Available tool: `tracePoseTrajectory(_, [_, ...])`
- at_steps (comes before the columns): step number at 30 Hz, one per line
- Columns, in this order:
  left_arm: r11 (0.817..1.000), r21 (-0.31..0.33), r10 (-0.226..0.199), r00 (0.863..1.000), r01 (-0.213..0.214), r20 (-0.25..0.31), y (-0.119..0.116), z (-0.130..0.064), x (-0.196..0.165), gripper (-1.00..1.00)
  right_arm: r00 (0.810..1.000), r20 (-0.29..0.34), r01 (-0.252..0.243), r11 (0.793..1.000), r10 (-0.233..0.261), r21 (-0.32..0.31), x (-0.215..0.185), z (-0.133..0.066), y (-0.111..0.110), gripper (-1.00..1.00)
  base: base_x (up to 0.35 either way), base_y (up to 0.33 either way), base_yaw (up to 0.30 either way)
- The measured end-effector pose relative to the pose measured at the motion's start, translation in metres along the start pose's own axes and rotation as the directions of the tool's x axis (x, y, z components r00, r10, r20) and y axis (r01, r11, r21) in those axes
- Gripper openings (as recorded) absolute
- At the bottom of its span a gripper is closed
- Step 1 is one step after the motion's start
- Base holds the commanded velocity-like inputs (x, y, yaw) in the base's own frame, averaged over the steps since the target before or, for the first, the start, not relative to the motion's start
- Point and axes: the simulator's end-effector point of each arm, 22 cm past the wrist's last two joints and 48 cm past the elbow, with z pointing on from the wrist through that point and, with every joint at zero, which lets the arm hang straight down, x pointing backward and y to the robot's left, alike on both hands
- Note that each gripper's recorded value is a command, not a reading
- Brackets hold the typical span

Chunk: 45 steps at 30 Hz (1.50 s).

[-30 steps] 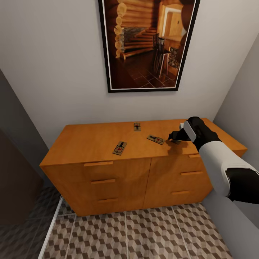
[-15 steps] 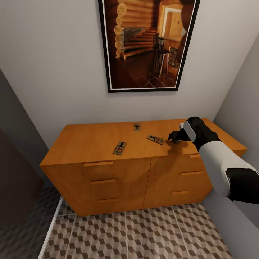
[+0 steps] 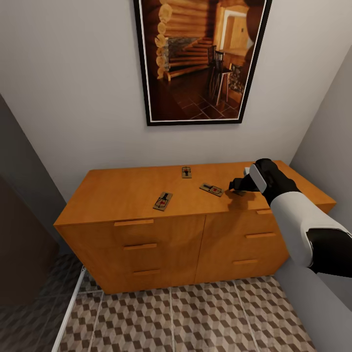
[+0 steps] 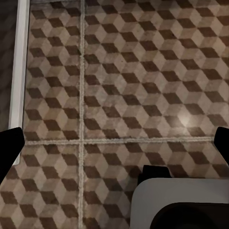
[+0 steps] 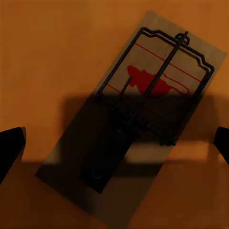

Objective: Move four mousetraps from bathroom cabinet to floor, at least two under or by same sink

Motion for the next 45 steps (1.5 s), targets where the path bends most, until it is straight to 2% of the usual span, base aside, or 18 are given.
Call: tracePoseTrajectory(45, [1.0,0.0,0.0,1.0,0.0,0.0,-0.0001,0.0,0.0,1.0,1.0,0.0,0.003,1.0,-0.003,0.001,0.0,-0.0001,0.0014,1.0,0.0,0.0,0.0])
